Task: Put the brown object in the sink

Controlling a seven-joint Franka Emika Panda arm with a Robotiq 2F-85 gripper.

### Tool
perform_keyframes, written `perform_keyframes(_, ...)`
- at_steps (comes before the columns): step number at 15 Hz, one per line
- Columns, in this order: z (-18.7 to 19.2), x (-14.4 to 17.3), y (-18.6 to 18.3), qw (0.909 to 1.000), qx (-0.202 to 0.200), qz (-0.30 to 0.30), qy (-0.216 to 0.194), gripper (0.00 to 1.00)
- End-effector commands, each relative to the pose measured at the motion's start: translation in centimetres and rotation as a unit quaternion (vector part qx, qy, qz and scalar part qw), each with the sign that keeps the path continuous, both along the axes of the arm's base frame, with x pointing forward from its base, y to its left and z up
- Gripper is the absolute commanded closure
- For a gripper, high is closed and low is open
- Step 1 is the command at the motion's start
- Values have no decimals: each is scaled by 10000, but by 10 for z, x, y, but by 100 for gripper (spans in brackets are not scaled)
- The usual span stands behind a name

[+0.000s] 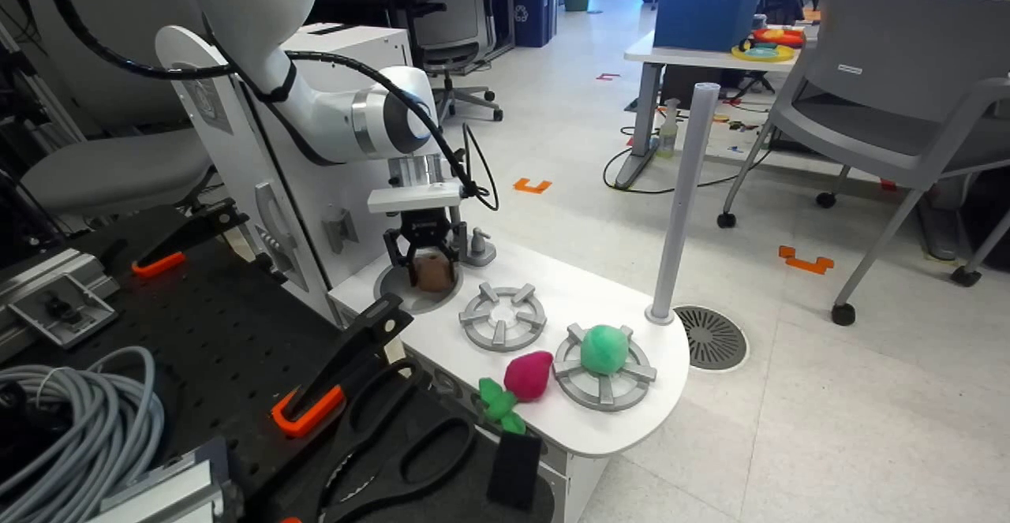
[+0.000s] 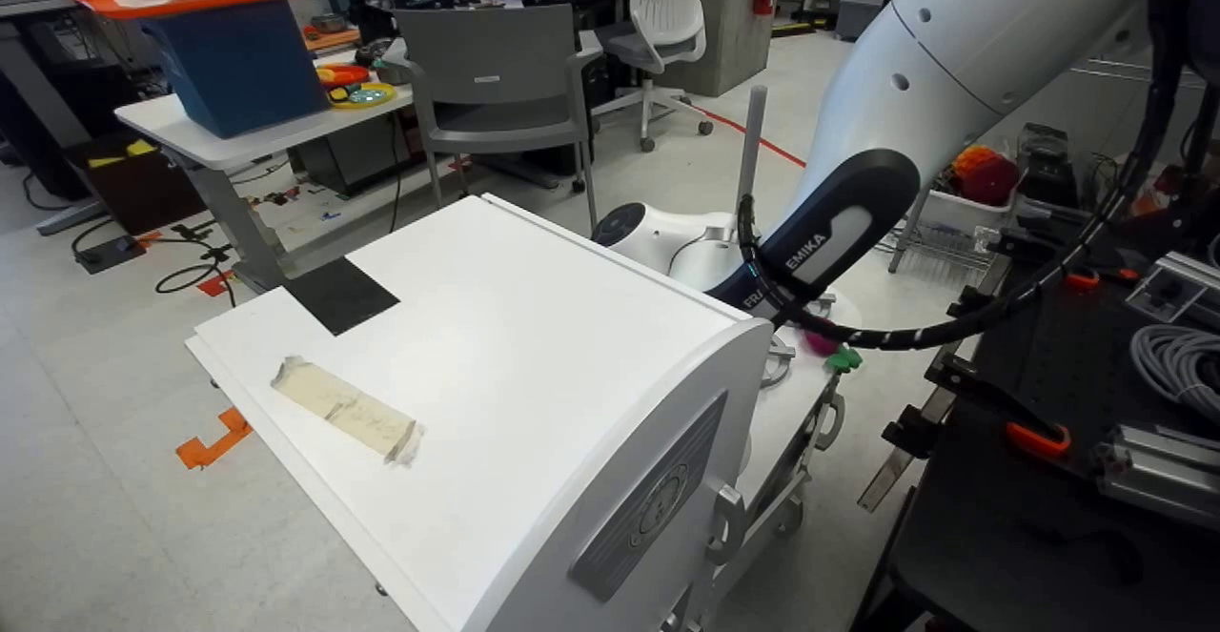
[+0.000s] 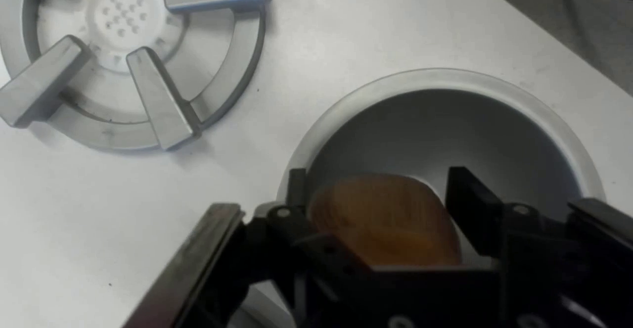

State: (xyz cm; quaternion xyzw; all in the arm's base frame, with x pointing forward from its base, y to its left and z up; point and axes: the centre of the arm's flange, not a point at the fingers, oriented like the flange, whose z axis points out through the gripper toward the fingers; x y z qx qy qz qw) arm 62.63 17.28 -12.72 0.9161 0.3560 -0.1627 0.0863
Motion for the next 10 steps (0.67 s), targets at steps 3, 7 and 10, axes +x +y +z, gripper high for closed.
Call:
perform_keyframes(3, 3, -2, -7, 9998, 153, -26, 109, 0)
perform_keyframes(7, 35, -16, -24, 9994, 249, -160, 191, 0)
perform_keyframes(10, 74, -26, -60, 9979, 173, -484, 390, 0)
